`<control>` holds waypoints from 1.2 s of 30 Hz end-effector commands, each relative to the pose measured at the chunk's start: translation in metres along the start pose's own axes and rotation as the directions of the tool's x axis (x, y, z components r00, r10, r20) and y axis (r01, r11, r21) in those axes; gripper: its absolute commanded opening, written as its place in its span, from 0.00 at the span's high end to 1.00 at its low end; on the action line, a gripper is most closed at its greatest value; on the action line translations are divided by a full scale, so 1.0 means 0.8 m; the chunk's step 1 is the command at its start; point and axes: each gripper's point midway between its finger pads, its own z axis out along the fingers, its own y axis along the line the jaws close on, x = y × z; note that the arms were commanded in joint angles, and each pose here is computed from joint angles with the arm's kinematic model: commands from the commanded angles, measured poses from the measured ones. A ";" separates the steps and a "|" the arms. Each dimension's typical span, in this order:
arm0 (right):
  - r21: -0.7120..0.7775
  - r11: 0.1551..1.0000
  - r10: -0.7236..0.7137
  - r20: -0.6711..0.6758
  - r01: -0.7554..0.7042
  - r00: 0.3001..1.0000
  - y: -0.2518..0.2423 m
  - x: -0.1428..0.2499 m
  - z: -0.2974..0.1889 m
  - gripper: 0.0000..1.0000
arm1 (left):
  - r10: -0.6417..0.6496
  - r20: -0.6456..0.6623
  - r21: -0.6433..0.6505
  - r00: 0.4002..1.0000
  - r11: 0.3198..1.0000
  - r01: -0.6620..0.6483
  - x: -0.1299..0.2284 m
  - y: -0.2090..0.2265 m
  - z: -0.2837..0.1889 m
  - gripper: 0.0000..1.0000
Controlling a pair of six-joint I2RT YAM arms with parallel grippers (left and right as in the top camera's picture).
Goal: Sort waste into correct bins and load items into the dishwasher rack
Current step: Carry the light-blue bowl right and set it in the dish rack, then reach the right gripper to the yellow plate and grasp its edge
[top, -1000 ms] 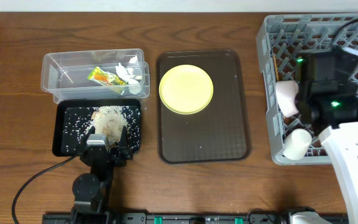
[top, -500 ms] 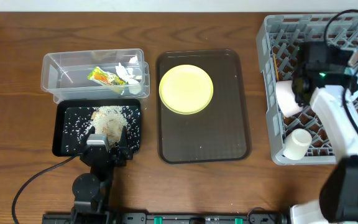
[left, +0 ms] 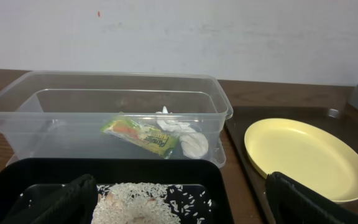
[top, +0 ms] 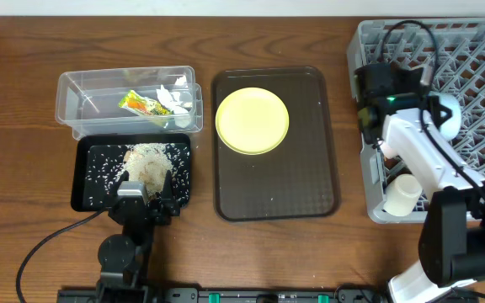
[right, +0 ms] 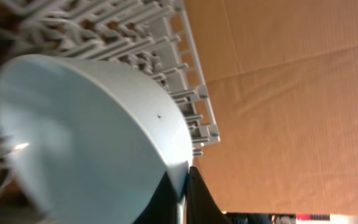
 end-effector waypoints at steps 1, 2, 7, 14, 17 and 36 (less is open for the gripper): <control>-0.061 0.997 -0.037 0.025 0.038 0.999 0.024 -0.004 -0.015 0.68 | 0.008 -0.041 -0.004 0.999 1.000 -0.008 0.022 0.002 0.003 0.11; -0.063 0.997 -0.032 0.033 0.034 0.999 0.023 -0.006 -0.018 0.55 | 0.008 -0.041 -0.004 0.999 1.000 -0.008 0.022 0.002 0.003 0.11; -0.152 0.987 0.065 0.121 -0.046 0.991 -0.001 -0.034 -0.061 0.23 | 0.008 -0.041 -0.004 0.999 1.000 -0.008 0.022 0.002 0.003 0.11; -0.846 0.532 0.254 0.198 0.035 0.947 0.051 -0.071 -0.230 0.47 | 0.008 -0.041 -0.004 0.999 1.000 -0.008 0.022 0.002 0.003 0.11; -0.985 0.173 0.248 0.069 0.026 0.966 0.084 -0.055 -0.305 0.49 | 0.008 -0.041 -0.004 0.999 1.000 -0.008 0.022 0.002 0.003 0.11; -0.908 0.195 0.023 -0.375 -0.372 0.927 0.343 0.013 -0.267 0.67 | 0.008 -0.041 -0.004 0.999 1.000 -0.008 0.022 0.002 0.003 0.11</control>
